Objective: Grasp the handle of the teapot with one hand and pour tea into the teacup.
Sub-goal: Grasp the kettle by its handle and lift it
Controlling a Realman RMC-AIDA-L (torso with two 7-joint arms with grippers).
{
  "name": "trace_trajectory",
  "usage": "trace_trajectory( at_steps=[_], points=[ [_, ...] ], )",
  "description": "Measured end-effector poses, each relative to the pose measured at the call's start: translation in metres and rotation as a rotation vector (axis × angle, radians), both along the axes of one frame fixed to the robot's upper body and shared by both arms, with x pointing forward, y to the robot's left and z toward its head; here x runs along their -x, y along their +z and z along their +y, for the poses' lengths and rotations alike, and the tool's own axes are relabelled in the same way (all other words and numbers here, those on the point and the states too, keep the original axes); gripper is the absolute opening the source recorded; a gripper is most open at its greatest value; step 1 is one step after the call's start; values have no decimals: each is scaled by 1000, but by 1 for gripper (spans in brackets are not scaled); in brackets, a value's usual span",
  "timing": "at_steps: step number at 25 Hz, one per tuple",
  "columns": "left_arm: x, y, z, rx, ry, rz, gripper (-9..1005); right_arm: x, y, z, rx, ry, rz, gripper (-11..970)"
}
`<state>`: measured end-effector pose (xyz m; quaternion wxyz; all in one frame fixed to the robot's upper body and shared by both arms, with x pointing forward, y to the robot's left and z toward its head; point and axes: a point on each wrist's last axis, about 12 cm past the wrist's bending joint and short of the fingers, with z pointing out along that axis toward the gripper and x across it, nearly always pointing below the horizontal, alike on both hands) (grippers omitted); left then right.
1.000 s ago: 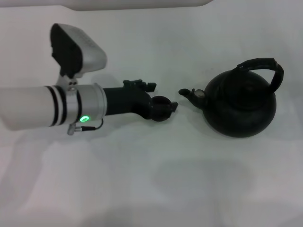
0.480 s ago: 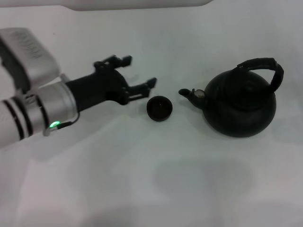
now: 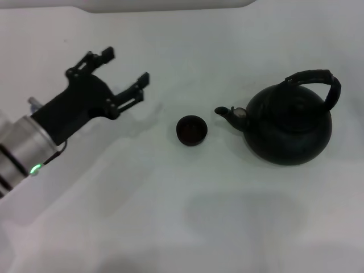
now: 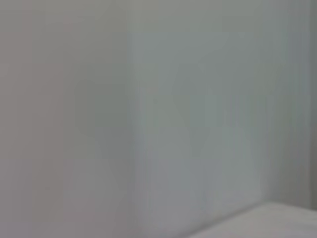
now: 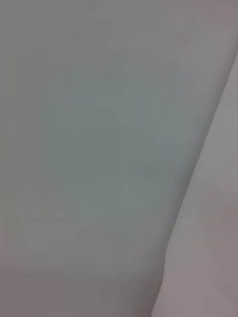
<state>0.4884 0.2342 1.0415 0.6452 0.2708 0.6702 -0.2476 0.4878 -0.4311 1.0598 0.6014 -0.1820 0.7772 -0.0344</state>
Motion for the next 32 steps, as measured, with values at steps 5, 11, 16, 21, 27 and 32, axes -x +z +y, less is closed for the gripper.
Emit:
trace_trajectory(
  at_steps=[5,11,16,21,27,32],
  points=[
    [8,-10,12,32,67,-26,878,-9,18,3,-3,80,83,787],
    [14,-17,19,26,110,-29,876,-7,31,10,3,161,161,787],
    [16,-22,25,27,145,-15,877,5,34,14,-59,261,238,786],
    [14,-24,25,22,148,-9,877,15,29,25,-90,354,323,786],
    [11,-24,26,23,153,-5,877,24,25,39,-130,402,351,785],
    [10,-24,25,21,154,-3,877,25,27,46,-147,418,328,785]
  ],
)
